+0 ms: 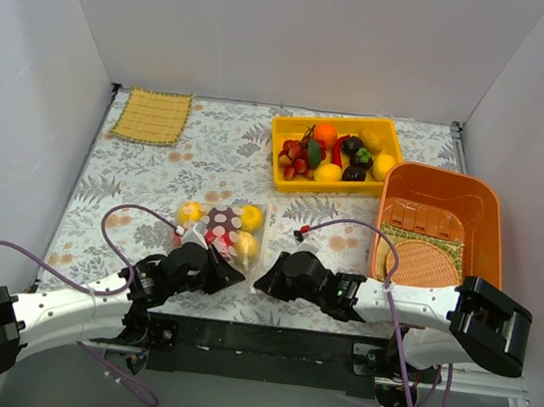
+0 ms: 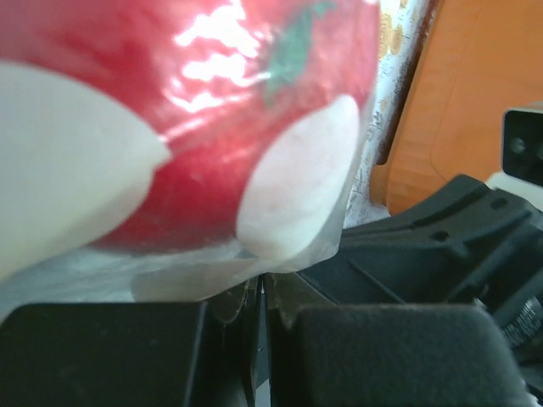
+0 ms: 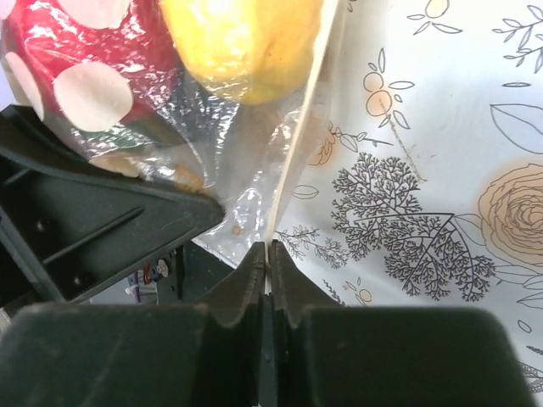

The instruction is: Open the zip-top bag and remove the fake food

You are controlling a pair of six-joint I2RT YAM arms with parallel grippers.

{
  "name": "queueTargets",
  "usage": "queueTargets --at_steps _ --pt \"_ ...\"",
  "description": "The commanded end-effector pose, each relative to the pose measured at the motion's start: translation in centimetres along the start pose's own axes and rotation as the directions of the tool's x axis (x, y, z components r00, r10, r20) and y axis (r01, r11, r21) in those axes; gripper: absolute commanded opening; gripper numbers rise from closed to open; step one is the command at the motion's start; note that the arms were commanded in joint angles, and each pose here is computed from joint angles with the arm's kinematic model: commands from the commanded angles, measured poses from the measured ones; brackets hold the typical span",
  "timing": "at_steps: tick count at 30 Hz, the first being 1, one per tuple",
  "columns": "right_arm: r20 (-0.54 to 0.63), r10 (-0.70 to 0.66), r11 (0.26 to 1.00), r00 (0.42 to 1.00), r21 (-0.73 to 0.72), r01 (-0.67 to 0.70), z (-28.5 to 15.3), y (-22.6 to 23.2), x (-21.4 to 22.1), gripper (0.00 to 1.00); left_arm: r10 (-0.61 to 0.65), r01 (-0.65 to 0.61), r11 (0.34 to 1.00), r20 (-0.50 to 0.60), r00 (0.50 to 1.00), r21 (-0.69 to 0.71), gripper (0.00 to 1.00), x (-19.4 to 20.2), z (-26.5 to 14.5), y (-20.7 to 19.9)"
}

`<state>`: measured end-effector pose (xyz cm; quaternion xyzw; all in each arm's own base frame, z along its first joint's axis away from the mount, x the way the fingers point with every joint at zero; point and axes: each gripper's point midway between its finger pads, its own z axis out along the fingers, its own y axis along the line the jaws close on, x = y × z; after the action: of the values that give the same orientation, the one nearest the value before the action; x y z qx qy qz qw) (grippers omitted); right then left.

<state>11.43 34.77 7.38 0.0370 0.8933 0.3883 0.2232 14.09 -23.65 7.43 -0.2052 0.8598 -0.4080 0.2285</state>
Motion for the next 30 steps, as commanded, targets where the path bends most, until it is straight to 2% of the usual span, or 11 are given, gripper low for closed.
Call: queueTargets --at_steps 1,3,5,6,9,11,15,24,30 --pt "0.044 0.022 1.0 0.999 -0.021 -0.021 0.2 0.0 -1.3 0.08 -0.003 0.003 1.0 -0.053 0.999 -0.004 0.0 1.1 -0.7 0.7" --pt "0.041 0.022 1.0 0.999 -0.016 -0.022 0.3 -0.2 -1.3 0.05 -0.001 0.001 1.0 -0.072 0.997 -0.001 0.0 1.5 -0.8 0.9" --pt "0.039 0.022 0.999 0.999 -0.024 -0.021 0.3 0.1 -1.4 0.07 -0.005 0.005 1.0 -0.076 0.997 -0.004 0.0 1.6 -1.0 1.1" --pt "0.031 0.014 1.0 0.999 -0.027 -0.014 0.2 0.1 -1.3 0.18 -0.007 0.006 1.0 -0.073 0.997 -0.006 0.0 1.6 -1.0 1.2" --pt "0.013 0.002 0.999 1.0 -0.047 -0.002 -0.1 0.5 -0.9 0.42 -0.02 0.019 1.0 -0.066 0.998 -0.015 0.0 1.5 -1.0 1.5" --pt "-0.001 0.007 0.998 1.0 -0.057 -0.007 -0.4 0.2 -0.5 0.46 -0.026 0.026 1.0 -0.065 0.998 -0.014 0.0 1.5 -0.9 1.4" --pt "-0.038 0.036 0.993 0.999 -0.113 -0.04 -1.0 0.1 0.7 0.48 -0.028 0.027 1.0 -0.057 0.998 -0.014 0.0 1.3 -0.7 1.1" --pt "-0.121 0.045 0.988 0.992 -0.139 -0.062 -0.6 1.0 3.0 0.48 -0.027 0.026 1.0 -0.054 0.998 -0.009 0.0 1.2 -0.1 0.5" --pt "-0.119 0.056 0.986 0.991 -0.15 -0.074 -0.3 1.4 2.9 0.46 -0.03 0.029 0.999 -0.053 0.998 -0.013 0.0 1.2 -0.1 0.6"
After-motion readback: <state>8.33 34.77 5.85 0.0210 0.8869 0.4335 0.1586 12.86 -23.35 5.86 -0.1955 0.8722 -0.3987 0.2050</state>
